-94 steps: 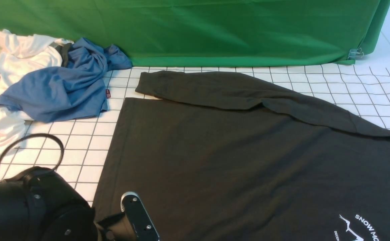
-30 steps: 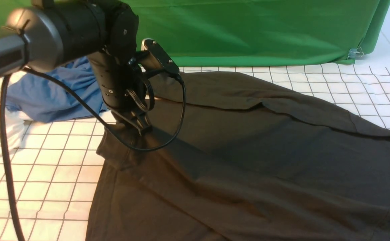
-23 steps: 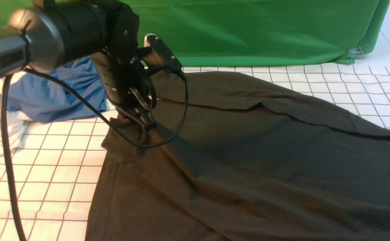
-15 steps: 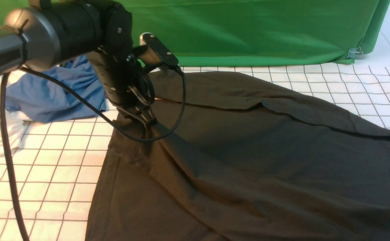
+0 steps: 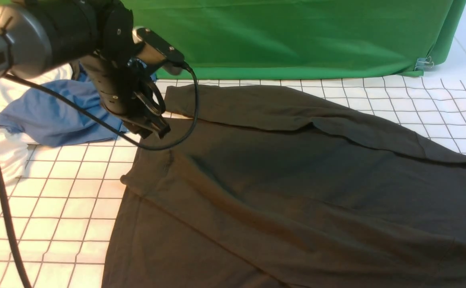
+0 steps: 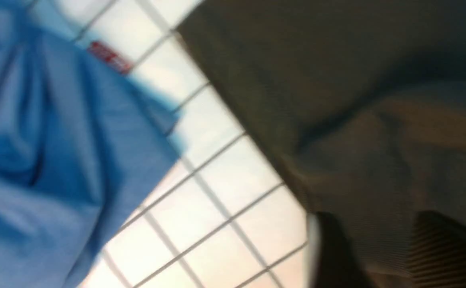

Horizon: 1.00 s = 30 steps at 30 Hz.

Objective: Fold a long-sleeved shirt over a white checkered tablecloth.
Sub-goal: 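Fold the left side of the black T-shirt inward over its body, then grab the top left corner of the dark shirt with the left gripper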

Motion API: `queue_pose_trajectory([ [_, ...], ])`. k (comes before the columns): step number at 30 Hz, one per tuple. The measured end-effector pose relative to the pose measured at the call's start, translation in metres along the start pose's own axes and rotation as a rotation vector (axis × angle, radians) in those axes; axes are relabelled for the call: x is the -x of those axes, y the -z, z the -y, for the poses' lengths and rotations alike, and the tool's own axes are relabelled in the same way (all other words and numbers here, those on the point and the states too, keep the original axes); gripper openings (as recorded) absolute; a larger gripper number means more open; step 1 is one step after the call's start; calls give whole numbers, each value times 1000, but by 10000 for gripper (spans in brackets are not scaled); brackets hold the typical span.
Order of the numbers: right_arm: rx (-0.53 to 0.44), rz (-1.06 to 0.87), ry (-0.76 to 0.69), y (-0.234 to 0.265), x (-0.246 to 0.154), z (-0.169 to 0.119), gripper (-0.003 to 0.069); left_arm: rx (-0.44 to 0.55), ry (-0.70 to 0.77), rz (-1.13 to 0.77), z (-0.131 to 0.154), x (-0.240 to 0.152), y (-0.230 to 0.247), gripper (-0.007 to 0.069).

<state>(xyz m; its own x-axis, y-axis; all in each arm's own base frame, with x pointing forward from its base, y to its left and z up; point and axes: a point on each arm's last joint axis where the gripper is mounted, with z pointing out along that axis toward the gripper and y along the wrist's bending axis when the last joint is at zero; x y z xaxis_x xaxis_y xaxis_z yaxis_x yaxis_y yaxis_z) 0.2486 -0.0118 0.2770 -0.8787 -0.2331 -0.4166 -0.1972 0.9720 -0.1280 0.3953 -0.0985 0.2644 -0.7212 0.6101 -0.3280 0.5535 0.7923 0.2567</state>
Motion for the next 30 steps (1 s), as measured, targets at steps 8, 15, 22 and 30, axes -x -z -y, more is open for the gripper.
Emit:
queue_pose_trajectory([
  [8, -14, 54, -7, 7, 10, 3, 405, 46, 153, -1, -9, 6, 14, 629],
  [15, -49, 180, -9, 31, 47, 13, 428, -3, 189, 76, -16, 31, 40, 625],
  [22, -54, 205, 2, 43, 85, 22, 435, -15, -46, 128, -16, 56, 3, 544],
  [30, -18, 190, 82, 37, 94, 4, 435, 61, 18, 313, -18, 78, -43, 486],
])
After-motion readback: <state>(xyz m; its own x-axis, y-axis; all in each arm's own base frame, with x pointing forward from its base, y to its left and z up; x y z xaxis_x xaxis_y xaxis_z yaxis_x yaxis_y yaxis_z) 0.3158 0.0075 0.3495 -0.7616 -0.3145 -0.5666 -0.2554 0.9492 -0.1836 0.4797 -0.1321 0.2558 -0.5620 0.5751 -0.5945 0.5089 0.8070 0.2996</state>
